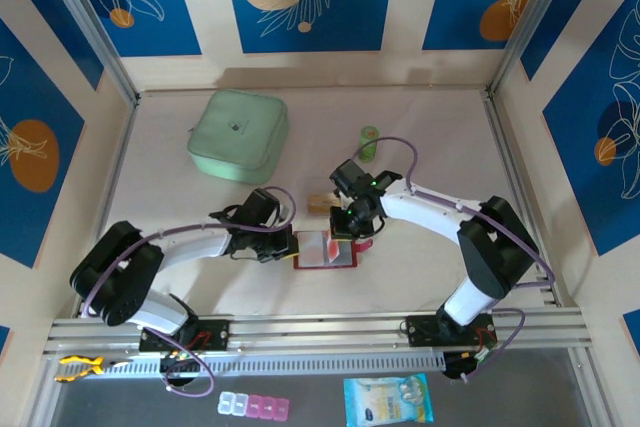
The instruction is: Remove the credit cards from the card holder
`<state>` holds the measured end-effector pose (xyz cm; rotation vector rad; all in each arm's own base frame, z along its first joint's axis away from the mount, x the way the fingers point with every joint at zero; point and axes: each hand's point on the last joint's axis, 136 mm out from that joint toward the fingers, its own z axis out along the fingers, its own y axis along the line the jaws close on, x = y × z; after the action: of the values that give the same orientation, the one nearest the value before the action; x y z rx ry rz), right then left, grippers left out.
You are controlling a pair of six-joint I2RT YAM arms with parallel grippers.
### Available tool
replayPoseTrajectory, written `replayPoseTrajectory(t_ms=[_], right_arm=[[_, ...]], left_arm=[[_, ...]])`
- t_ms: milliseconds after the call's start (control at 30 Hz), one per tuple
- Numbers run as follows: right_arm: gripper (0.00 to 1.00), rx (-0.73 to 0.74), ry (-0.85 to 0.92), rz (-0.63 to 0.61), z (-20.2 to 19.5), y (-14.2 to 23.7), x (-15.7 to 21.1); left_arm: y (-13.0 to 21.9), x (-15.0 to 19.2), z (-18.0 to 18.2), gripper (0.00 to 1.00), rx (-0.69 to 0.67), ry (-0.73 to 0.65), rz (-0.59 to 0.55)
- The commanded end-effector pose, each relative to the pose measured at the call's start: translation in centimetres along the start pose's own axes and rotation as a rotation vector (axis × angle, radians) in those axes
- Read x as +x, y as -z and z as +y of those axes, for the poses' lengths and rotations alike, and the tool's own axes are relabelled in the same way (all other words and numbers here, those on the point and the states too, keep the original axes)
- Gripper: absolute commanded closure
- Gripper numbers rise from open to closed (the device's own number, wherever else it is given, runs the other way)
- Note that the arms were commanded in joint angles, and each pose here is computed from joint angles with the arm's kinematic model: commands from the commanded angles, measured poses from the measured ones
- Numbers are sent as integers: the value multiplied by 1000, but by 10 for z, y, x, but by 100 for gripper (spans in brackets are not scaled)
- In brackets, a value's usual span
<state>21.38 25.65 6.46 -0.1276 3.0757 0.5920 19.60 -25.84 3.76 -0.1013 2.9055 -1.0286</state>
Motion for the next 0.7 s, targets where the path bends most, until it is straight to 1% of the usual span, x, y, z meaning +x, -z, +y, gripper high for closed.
replayPoseTrajectory(t_ms=[0, 200, 367, 667], right_arm=[[91, 25, 17, 13, 2, -3, 2], [90, 54, 16, 18, 3, -10, 3], [86, 51, 10, 20, 7, -9, 8], [86, 52, -3, 23, 10, -8, 15]], left_arm=[[4, 1, 5, 100, -12, -8, -11], [3, 0, 7, 100, -8, -3, -17], [1, 3, 8, 100, -4, -3, -9], [0, 3, 9, 100, 4, -4, -6]])
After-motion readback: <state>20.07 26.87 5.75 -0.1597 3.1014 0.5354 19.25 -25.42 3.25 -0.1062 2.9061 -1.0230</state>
